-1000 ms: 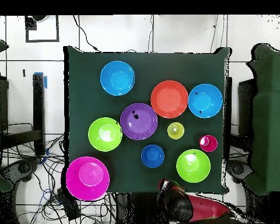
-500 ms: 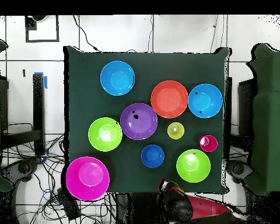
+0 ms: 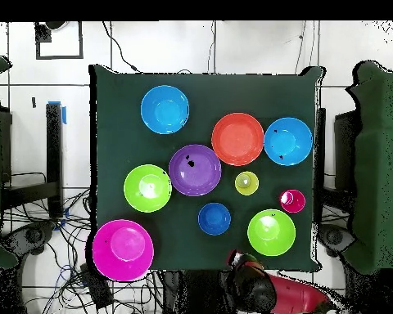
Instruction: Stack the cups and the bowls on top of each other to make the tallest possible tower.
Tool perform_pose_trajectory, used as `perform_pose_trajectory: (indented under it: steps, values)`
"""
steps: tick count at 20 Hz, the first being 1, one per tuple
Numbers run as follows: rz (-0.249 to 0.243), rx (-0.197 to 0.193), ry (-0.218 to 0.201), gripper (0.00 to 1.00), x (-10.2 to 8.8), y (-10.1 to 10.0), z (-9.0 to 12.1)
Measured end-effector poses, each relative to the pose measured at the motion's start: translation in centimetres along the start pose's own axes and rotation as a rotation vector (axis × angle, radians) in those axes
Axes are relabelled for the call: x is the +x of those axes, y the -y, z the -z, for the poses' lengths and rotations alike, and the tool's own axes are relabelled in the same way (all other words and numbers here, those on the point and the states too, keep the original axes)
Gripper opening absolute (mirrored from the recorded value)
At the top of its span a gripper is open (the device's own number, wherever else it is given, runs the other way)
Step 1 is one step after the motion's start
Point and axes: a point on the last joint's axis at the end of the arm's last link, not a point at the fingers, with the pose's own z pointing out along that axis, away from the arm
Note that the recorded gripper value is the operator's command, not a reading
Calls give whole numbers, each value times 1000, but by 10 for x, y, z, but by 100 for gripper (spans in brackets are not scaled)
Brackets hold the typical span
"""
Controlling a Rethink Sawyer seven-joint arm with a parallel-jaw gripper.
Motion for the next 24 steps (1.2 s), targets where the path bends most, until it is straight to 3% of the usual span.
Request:
perform_pose_trajectory:
  steps: [13, 24]
  values:
    - [2, 12, 37, 100, -19, 6, -2]
    - [3, 9, 25, 100, -20, 7, -14]
